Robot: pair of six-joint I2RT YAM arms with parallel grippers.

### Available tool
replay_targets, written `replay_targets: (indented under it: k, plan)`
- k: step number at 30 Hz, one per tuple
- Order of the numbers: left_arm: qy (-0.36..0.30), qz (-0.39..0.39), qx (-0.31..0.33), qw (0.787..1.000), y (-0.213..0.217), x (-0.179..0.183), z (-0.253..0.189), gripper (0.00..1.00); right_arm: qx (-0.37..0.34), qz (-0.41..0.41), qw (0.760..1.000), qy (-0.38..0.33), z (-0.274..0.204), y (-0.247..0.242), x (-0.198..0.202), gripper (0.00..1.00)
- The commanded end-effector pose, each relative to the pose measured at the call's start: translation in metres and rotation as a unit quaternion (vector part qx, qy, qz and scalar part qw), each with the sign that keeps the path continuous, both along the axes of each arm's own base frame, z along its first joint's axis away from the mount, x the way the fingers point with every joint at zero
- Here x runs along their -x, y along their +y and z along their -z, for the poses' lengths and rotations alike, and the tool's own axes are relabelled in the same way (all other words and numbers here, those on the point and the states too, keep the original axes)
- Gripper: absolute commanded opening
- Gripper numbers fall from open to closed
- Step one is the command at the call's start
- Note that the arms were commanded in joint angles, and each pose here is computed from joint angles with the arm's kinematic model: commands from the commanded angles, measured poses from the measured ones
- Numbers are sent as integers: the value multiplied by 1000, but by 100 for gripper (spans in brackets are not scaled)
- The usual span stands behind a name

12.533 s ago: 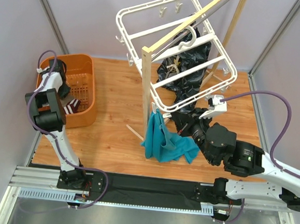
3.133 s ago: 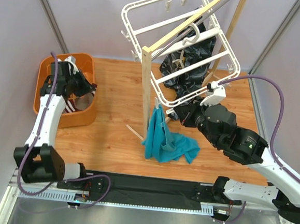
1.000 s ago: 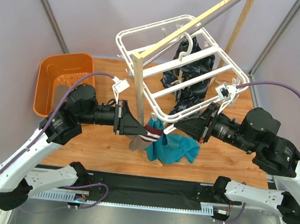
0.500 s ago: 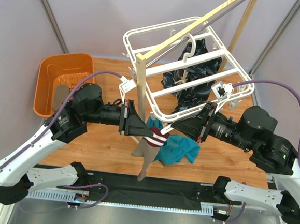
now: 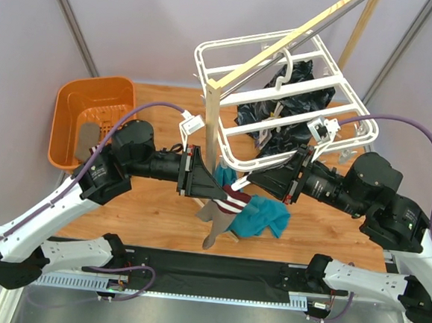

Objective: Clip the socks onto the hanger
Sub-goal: Clamp the sock onto the hanger.

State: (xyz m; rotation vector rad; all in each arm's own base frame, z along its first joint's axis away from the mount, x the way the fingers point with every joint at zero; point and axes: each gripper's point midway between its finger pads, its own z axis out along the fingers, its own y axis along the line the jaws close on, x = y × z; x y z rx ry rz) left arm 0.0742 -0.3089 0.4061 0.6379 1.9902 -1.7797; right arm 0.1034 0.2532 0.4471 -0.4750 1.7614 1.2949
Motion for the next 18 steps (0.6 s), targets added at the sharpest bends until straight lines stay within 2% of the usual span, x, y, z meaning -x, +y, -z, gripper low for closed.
replay_targets:
  k: [1,18]
  plan:
    - [-21,35,35,999,-10,10,-22,0,2,-84,996,0,5,13,26,0]
    - [-31,-3,49,998,-5,3,-29,0,7,-118,993,2,9,19,35,0]
